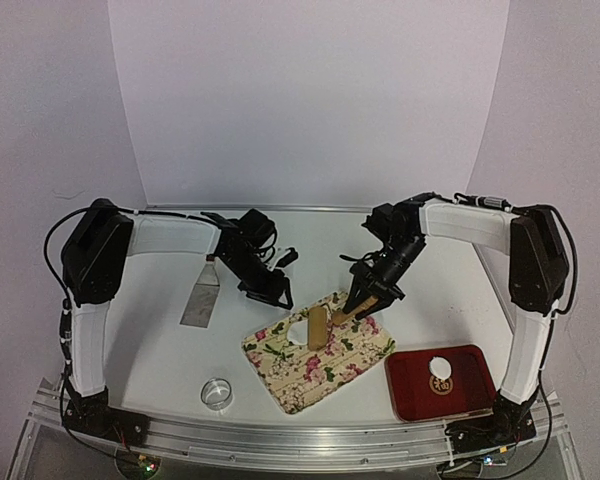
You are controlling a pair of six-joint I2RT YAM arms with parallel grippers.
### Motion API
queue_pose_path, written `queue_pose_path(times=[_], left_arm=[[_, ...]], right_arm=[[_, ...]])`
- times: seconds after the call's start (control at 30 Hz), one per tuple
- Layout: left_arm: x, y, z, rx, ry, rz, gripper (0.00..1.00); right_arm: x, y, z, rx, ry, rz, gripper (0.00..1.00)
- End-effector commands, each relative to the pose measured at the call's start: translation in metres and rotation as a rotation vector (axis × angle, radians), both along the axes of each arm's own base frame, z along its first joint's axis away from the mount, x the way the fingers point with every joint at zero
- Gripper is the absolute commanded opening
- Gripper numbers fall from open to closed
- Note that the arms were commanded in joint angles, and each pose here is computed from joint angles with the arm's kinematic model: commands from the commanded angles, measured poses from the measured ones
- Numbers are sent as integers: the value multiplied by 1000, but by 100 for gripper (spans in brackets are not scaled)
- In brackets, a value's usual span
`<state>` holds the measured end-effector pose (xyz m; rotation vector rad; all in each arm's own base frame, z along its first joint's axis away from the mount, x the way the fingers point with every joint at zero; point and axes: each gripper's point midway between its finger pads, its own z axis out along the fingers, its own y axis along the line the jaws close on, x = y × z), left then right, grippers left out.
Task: Roll out the dumpling wrappers from the dough
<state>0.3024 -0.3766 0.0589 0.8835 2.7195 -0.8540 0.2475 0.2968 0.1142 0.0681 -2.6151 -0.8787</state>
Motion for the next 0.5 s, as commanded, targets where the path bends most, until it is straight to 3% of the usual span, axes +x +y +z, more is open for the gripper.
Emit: queue_pose_path(times=[0.0, 0.3, 0.47], left_arm=[[-20, 18, 14, 16, 54, 32, 55], [-49, 40, -6, 80, 161, 51, 60], [-52, 48, -13, 109, 155, 69, 60]], right_arm=[[9, 17, 45, 91, -36, -79, 0], [8, 50, 54, 187, 13, -90, 0], [4, 55, 48, 196, 49, -88, 0]])
